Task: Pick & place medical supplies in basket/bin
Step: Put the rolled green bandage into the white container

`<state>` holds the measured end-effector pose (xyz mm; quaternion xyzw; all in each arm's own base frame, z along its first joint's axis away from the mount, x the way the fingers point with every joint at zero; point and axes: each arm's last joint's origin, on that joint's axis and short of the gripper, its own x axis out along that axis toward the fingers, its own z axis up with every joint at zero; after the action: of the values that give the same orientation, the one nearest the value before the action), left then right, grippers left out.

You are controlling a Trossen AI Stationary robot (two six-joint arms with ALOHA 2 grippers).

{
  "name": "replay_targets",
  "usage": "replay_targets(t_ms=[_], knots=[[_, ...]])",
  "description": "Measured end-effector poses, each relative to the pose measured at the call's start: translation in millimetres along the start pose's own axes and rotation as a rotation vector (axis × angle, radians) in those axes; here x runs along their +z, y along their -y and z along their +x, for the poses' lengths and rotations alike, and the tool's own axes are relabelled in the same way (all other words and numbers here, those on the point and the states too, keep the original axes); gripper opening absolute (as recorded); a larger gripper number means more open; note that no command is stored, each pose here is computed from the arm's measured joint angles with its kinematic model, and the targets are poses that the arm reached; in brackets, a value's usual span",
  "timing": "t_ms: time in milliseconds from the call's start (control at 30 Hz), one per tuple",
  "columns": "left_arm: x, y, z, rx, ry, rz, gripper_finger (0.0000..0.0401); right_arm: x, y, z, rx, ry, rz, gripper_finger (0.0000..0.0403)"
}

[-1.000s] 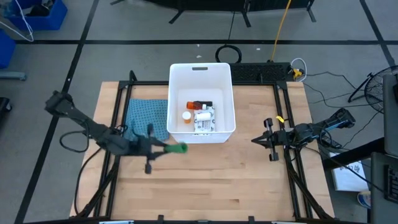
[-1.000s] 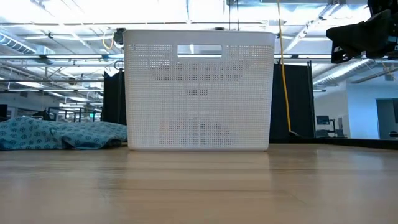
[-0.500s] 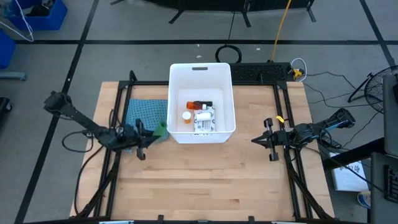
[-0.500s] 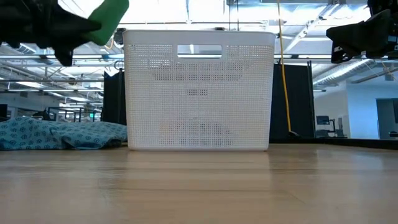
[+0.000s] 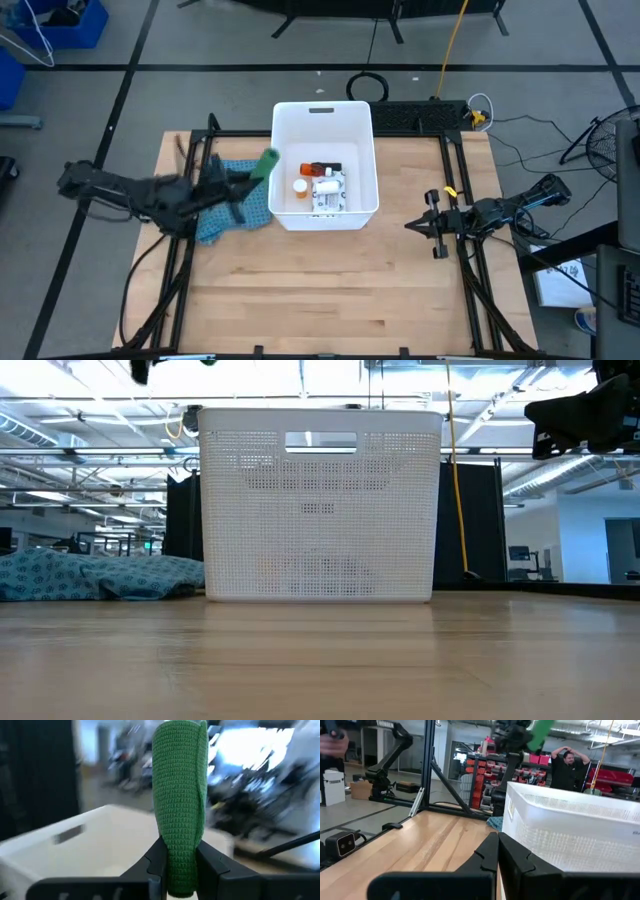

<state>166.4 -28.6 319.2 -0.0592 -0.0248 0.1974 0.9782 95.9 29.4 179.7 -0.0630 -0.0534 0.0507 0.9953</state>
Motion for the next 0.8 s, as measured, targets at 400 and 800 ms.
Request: replay_targets(t_ms=[400, 800], knots=[[11.6, -7.7, 117.0, 0.031, -0.534, 0.138, 0.0062, 1.3, 0.2, 0.0, -0.002, 0.013, -0.018, 0.0000], [-69.2, -11.5, 184.7, -0.051, -0.818, 0.094, 0.0062, 0.0, 0.0, 0.0, 0.001, 0.000, -0.010, 0.0000]])
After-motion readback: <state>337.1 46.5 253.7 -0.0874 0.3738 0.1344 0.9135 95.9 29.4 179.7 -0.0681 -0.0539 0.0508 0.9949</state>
